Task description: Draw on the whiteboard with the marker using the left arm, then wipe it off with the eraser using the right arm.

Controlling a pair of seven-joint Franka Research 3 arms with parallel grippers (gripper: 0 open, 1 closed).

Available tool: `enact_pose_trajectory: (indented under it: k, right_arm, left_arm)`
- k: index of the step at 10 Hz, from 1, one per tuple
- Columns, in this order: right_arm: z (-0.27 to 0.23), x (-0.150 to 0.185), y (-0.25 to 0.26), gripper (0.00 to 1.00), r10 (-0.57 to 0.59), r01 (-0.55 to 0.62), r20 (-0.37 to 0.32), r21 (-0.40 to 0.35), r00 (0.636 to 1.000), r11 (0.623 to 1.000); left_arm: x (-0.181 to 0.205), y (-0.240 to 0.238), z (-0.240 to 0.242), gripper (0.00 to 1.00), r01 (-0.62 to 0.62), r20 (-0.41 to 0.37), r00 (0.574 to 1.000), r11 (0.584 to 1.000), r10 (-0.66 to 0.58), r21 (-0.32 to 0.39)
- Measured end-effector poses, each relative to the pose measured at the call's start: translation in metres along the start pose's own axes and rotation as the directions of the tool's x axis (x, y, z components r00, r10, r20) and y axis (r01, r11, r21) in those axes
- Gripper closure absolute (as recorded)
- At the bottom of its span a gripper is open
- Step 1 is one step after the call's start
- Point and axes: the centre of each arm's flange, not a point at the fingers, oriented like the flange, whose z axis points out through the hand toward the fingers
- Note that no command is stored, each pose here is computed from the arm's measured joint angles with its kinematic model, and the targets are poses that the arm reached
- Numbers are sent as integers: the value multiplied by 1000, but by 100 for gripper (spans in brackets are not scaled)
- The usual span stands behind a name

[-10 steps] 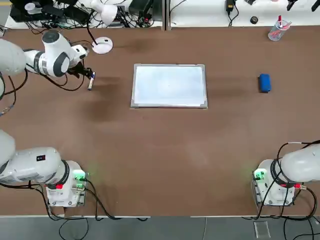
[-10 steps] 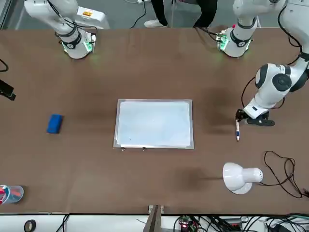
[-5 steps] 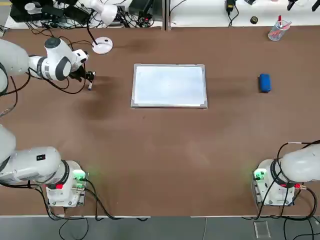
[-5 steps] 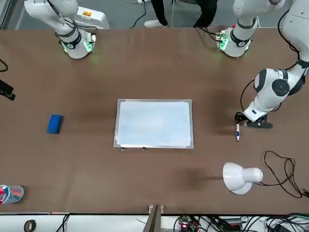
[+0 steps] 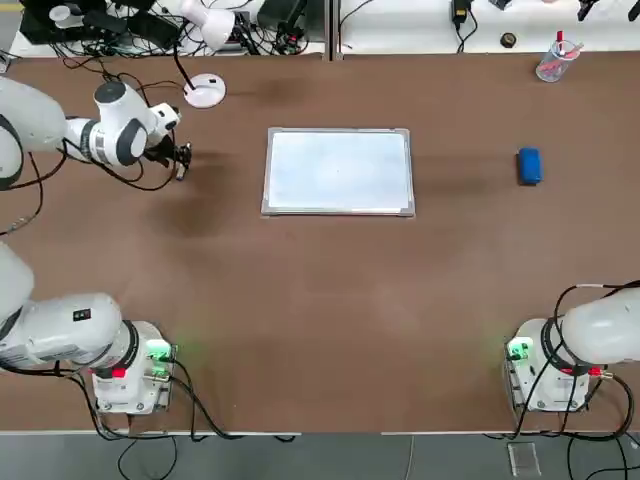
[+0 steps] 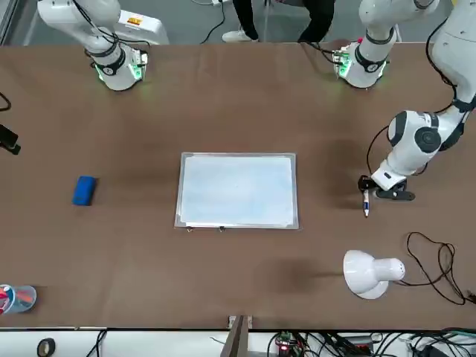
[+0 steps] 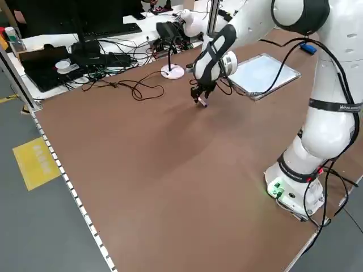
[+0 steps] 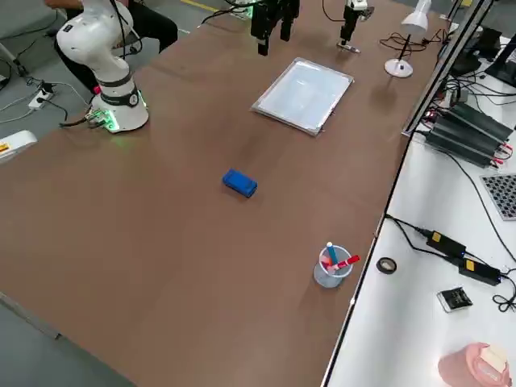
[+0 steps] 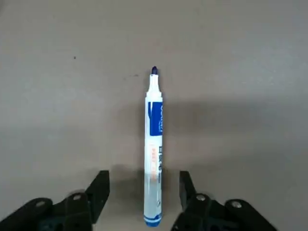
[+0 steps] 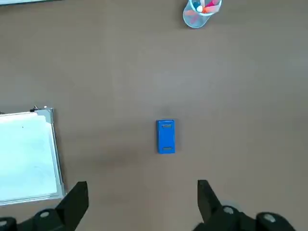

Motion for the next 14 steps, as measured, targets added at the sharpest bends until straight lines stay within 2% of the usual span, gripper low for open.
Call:
enact_pose_trajectory:
  k: [1, 3, 4, 6, 8, 10, 14]
  right_arm:
    - [0, 0, 0, 0, 0, 0, 0, 0, 1000, 1000]
    - [0, 0, -1, 0, -1, 1, 0, 0, 1000, 1000]
    - [0, 0, -1, 0, -2, 2, 0, 0, 1000, 1000]
    - [0, 0, -1, 0, -2, 2, 0, 0, 1000, 1000]
    - [0, 0, -1, 0, -2, 2, -1, 0, 1000, 1000]
    - [0, 0, -4, 0, -6, 6, 0, 0, 1000, 1000]
    - [0, -1, -6, 0, -11, 11, 0, 0, 1000, 1000]
  left_arm:
    - [0, 0, 3, 35, 1, 2, 1000, 1000, -1, -2]
    - [0, 0, 6, 44, 2, 4, 1000, 1000, -2, -5]
    - [1, 0, 7, 44, 2, 5, 1000, 1000, -2, -6]
    - [0, 0, 10, 60, 3, 9, 1000, 1000, -3, -8]
    - [1, 0, 10, 64, 3, 8, 1000, 1000, -3, -8]
    - [2, -3, 9, 81, 7, 6, 1000, 1000, -7, -6]
    - [5, 0, 8, 83, 23, 9, 1000, 1000, -23, -7]
